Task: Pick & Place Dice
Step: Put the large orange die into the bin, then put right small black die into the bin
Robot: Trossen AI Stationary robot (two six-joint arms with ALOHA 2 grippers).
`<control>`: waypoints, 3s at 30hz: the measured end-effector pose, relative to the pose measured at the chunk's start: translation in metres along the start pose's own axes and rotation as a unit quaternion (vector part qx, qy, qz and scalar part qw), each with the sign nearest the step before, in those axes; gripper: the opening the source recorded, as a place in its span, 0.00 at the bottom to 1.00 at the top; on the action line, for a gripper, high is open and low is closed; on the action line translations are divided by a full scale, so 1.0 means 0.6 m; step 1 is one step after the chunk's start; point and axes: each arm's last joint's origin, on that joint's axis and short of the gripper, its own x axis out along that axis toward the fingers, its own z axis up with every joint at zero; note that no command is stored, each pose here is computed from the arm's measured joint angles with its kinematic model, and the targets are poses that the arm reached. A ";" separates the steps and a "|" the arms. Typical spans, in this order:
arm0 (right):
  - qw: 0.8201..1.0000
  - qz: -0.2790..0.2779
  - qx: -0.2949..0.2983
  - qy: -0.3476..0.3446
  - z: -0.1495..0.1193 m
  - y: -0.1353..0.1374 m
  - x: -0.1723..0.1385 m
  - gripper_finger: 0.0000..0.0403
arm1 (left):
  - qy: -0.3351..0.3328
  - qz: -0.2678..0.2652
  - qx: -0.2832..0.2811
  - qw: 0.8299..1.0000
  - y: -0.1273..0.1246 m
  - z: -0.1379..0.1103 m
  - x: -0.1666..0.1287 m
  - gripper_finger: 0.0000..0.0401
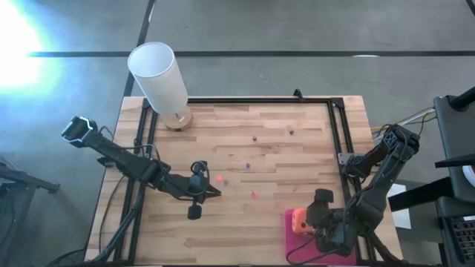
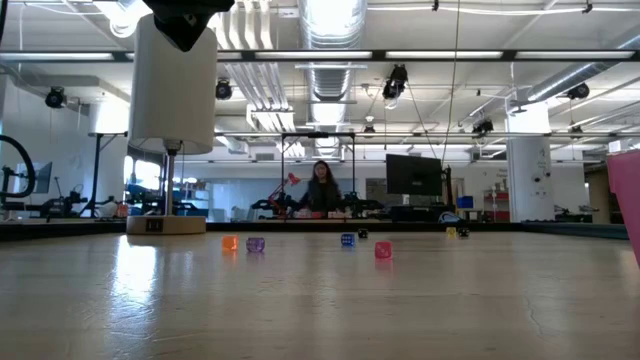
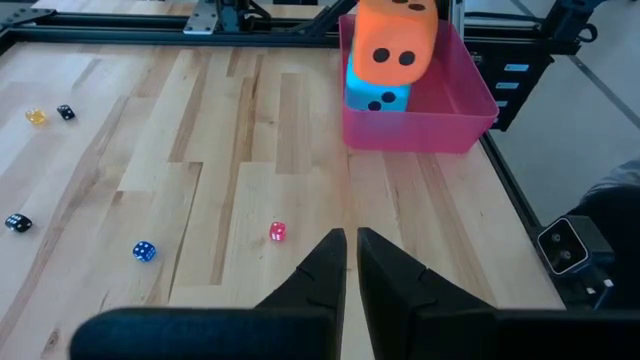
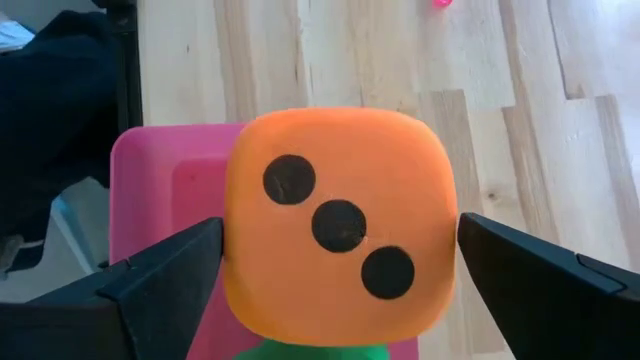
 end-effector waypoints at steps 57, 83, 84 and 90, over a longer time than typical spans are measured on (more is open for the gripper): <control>0.997 -0.035 -0.070 -0.024 0.085 -0.015 0.041 0.99 | 0.000 0.000 0.000 1.000 0.000 0.000 0.000 0.09; 0.998 -0.027 -0.029 0.049 0.074 -0.020 0.035 0.99 | 0.000 0.000 0.000 1.000 0.000 0.000 0.000 0.09; 0.998 -0.028 -0.030 0.046 0.075 -0.020 0.033 0.99 | 0.000 0.000 0.000 1.000 0.000 0.000 0.000 0.09; 0.998 -0.031 -0.031 0.036 0.081 -0.019 0.022 0.99 | 0.000 0.000 0.000 1.000 0.000 0.000 0.000 0.09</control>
